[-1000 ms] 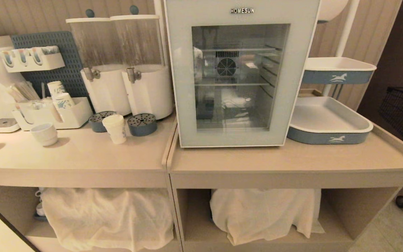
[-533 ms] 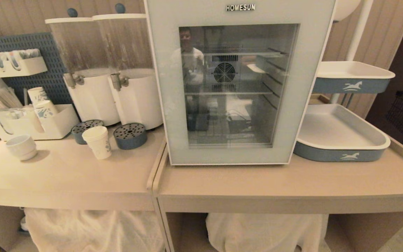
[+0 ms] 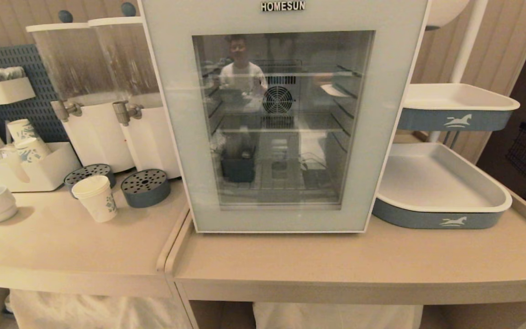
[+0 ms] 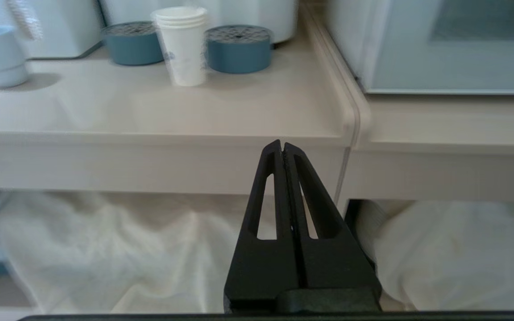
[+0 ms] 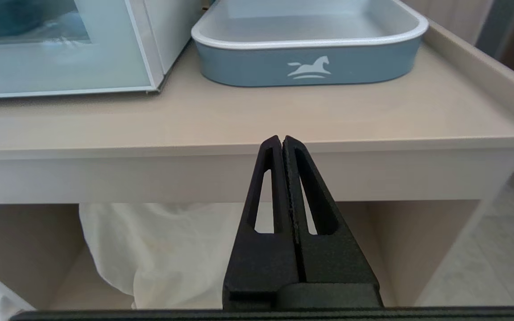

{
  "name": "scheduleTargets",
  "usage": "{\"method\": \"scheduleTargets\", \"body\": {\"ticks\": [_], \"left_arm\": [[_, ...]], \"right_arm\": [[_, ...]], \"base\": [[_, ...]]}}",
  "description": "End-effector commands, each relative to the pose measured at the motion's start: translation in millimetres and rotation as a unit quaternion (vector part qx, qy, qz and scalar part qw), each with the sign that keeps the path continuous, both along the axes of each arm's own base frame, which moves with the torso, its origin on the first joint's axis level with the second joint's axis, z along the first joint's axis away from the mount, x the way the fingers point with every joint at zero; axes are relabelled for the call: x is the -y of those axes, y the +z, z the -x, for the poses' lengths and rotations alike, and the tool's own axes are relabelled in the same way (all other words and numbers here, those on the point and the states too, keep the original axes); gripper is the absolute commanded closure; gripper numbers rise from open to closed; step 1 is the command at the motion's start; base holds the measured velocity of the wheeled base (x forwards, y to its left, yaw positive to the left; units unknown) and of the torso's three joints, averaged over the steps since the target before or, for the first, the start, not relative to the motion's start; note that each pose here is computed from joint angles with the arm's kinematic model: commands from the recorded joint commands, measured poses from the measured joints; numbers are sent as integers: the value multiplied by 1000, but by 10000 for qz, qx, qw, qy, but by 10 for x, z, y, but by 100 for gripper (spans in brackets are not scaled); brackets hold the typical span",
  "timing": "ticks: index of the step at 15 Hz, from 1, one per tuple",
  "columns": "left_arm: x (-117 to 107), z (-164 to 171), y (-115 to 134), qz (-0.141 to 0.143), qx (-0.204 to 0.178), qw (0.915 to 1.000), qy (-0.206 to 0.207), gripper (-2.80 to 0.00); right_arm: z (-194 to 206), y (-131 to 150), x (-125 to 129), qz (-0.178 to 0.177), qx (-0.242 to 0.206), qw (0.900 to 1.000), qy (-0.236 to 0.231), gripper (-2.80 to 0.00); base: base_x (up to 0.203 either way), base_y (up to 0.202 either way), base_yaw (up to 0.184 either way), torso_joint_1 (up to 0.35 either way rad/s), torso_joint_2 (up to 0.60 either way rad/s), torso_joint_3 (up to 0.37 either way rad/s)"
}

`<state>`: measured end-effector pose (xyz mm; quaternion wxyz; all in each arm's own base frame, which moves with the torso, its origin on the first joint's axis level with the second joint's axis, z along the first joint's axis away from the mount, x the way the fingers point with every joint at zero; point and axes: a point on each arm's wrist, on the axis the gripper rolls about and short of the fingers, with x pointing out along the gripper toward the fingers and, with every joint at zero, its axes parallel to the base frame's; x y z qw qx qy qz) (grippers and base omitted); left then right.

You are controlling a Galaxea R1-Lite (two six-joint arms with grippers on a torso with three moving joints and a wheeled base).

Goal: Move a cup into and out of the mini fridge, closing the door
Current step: Open the freezer door

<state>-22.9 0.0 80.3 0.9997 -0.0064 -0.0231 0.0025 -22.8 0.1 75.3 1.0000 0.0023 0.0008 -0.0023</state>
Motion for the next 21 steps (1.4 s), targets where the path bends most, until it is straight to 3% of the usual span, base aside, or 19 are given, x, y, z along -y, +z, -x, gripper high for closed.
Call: {"method": "scheduleTargets", "body": {"ticks": [1, 9, 15, 21], "left_arm": [[0, -15, -56, 5, -100, 9999, 4, 0], [0, -15, -56, -17, -101, 9999, 13, 0], [0, -15, -56, -15, -101, 9999, 13, 0], [6, 12, 14, -446, -37, 9989, -96, 0]], "right_arm": [[-1, -4, 0, 8, -6, 10000, 0, 0], [-1, -4, 0, 0, -4, 10000, 0, 0], [0, 0, 0, 6, 4, 10000, 0, 0], [0, 0, 0, 0, 1, 10000, 0, 0]], "base": [[0, 0, 0, 0, 0, 0], [0, 0, 0, 0, 0, 0], [1, 141, 4, 4, 3, 3], [0, 0, 0, 6, 0, 0]]}}
